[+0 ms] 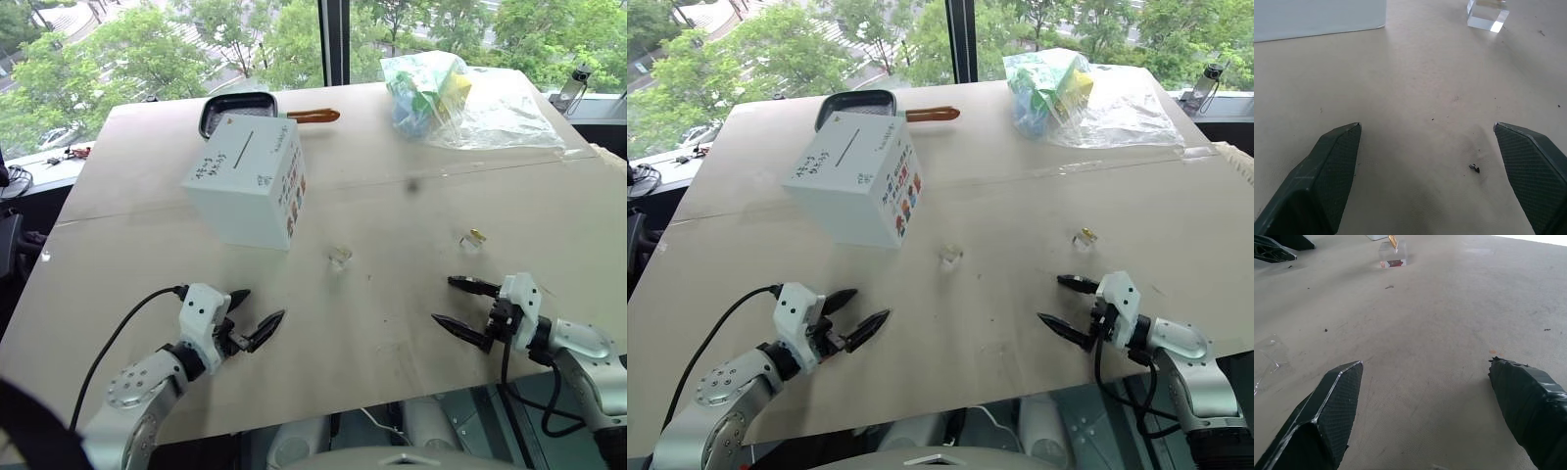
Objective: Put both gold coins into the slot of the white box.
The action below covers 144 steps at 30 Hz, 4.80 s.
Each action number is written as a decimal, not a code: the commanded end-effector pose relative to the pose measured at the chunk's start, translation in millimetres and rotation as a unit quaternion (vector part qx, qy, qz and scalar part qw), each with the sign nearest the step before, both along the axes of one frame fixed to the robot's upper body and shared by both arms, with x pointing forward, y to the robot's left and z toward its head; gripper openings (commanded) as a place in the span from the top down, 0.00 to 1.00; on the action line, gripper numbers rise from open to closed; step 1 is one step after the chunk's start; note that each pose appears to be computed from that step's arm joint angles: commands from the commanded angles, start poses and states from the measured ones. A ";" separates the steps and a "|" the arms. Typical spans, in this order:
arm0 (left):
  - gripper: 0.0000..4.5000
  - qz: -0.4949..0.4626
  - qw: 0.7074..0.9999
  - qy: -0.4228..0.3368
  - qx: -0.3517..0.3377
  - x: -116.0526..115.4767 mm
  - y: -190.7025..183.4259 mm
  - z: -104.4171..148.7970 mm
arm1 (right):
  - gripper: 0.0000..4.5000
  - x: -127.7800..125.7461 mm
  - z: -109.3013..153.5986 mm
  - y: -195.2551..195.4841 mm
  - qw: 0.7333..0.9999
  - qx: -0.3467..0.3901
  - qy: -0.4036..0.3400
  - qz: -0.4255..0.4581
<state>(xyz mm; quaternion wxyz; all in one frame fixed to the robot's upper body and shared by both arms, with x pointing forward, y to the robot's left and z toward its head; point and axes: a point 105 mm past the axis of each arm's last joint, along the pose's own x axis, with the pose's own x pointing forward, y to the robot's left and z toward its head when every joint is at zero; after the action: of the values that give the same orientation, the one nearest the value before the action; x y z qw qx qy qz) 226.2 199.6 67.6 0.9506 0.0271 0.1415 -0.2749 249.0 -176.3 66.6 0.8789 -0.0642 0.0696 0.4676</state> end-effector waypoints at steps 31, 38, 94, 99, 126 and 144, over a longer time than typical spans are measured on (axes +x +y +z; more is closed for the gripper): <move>0.02 -0.182 0.972 -0.106 -0.101 -2.6 -53.3 82.8 | 0.02 74.3 63.2 -48.4 0.959 0.025 -0.176 -0.222; 0.02 -0.241 0.962 -0.111 -0.062 -5.2 -66.4 90.7 | 0.02 75.2 47.2 -53.0 0.965 0.008 -0.119 -0.233; 0.02 -0.214 0.969 -0.121 -0.021 -0.4 -65.9 77.4 | 0.51 87.8 50.1 -43.3 0.968 0.023 -0.120 -0.219; 0.02 -0.211 0.970 -0.119 -0.020 -1.0 -65.1 76.7 | 0.51 90.3 44.9 -42.0 0.970 0.013 -0.110 -0.216; 0.02 -0.183 0.946 -0.104 -0.248 2.1 -87.0 107.5 | 0.99 66.1 104.4 36.9 0.974 0.216 -0.041 -0.051; 0.02 -0.254 0.814 -0.065 -0.519 -12.0 -111.7 152.7 | 0.99 -14.2 154.0 131.0 0.905 0.329 0.120 0.241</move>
<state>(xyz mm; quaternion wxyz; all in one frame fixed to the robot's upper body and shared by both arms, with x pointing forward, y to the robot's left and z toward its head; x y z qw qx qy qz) 218.7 81.5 208.3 0.7392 -0.4006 -0.0659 -0.5373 245.8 -50.3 208.2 0.7129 0.2808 0.0173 0.6423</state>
